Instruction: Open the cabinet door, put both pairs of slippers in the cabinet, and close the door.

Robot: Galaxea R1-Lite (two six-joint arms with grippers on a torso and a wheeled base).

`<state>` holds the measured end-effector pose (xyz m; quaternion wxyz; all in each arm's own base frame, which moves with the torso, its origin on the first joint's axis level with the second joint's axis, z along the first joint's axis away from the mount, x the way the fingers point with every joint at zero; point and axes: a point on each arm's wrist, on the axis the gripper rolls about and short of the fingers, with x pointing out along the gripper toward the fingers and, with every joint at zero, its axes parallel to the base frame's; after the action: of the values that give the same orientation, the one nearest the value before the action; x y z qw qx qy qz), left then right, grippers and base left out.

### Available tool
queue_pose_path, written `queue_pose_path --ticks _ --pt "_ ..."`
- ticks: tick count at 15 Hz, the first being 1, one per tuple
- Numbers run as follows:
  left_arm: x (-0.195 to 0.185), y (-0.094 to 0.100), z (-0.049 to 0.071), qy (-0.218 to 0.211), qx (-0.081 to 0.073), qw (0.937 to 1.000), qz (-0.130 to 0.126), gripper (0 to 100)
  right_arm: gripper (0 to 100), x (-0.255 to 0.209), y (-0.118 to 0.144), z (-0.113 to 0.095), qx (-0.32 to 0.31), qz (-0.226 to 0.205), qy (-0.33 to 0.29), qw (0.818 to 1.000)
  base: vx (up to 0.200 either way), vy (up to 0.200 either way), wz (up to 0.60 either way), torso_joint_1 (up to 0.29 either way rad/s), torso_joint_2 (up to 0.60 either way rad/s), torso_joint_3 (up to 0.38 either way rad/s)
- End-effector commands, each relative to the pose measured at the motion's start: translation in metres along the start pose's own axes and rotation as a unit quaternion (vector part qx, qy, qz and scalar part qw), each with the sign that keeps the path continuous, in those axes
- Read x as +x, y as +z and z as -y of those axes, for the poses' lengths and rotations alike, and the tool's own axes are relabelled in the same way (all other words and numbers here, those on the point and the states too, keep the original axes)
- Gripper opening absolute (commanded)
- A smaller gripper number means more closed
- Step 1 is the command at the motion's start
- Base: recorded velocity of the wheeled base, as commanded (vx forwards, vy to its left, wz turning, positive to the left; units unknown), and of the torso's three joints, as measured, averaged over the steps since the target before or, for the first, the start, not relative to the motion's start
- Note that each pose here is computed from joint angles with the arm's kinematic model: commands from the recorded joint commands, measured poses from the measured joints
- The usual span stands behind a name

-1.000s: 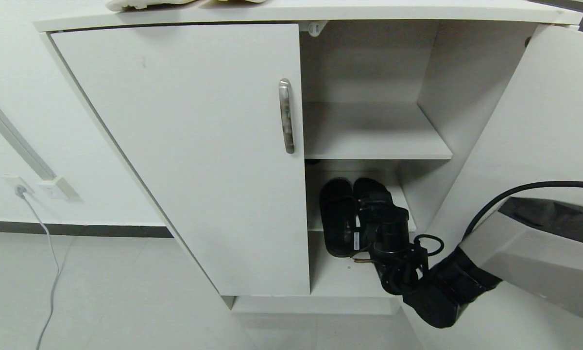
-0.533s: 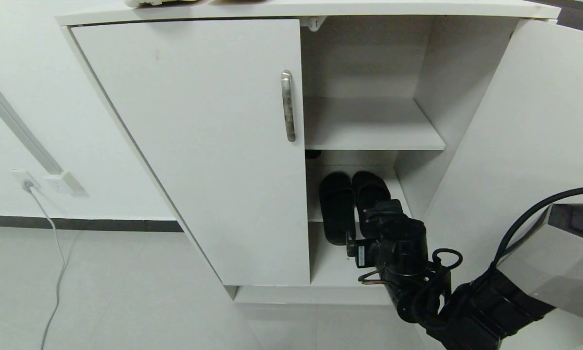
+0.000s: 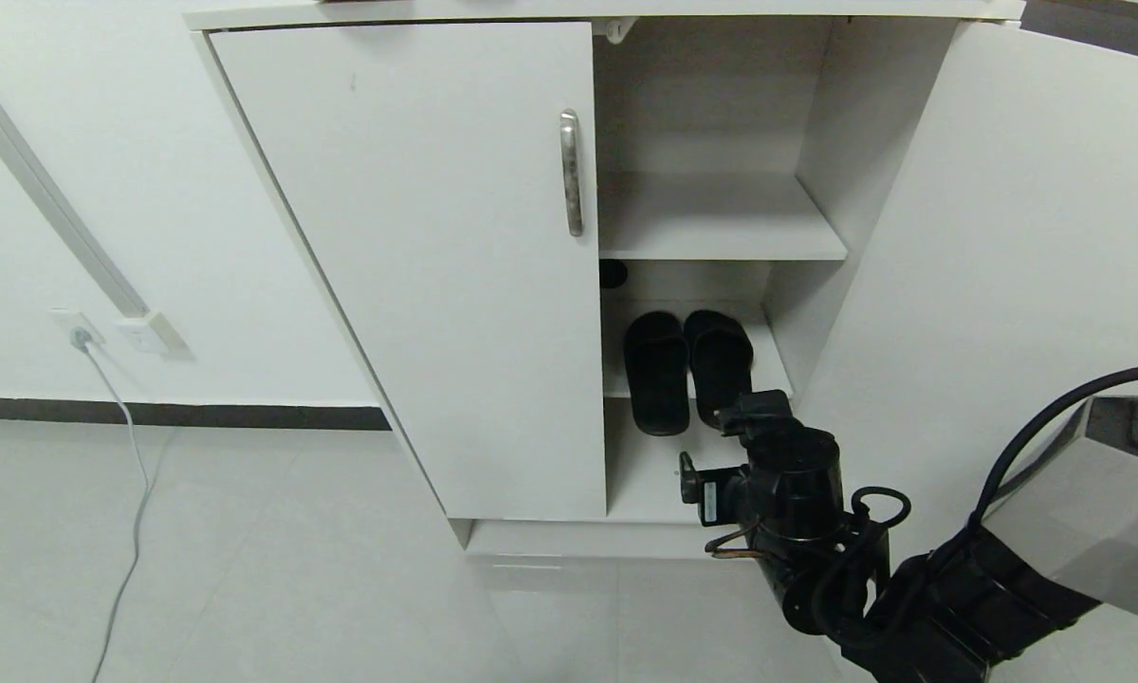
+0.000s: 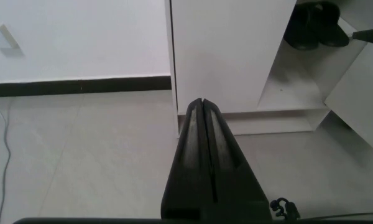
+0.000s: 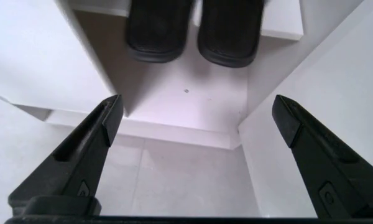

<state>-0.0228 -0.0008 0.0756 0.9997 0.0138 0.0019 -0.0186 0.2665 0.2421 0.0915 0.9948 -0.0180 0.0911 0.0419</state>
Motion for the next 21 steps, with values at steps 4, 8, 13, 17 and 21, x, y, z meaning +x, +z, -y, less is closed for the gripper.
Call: queue_pose_path --ticks 4,8,13,17,21 --pt "0.0000 -0.0001 0.0000 0.000 0.001 1.0000 0.000 0 100 -0.0003 0.0009 0.0004 0.000 0.001 0.001 1.000 0.000 0.000 0.00 0.002 0.00 0.025" --pt "0.0000 -0.0001 0.0000 0.000 0.001 1.0000 0.000 0 100 -0.0002 0.0013 0.0002 -0.001 0.002 0.001 1.000 0.000 0.000 0.00 0.001 0.00 0.183" --pt "0.0000 0.0001 0.0000 0.001 0.025 0.9997 0.001 0 100 0.0024 0.0041 0.0013 0.001 0.005 -0.002 1.000 0.000 0.000 0.00 0.002 0.00 0.120" --pt "0.0000 0.0001 0.0000 0.000 0.020 0.9998 0.001 0 100 0.0024 0.0028 0.0015 0.000 0.004 -0.002 1.000 0.000 0.000 0.00 0.000 0.00 0.000" --pt "0.0000 -0.0001 0.0000 0.000 0.019 0.9998 0.000 0 100 0.0025 0.0017 0.0008 -0.001 0.002 0.000 1.000 0.000 0.200 0.00 0.000 0.00 0.004"
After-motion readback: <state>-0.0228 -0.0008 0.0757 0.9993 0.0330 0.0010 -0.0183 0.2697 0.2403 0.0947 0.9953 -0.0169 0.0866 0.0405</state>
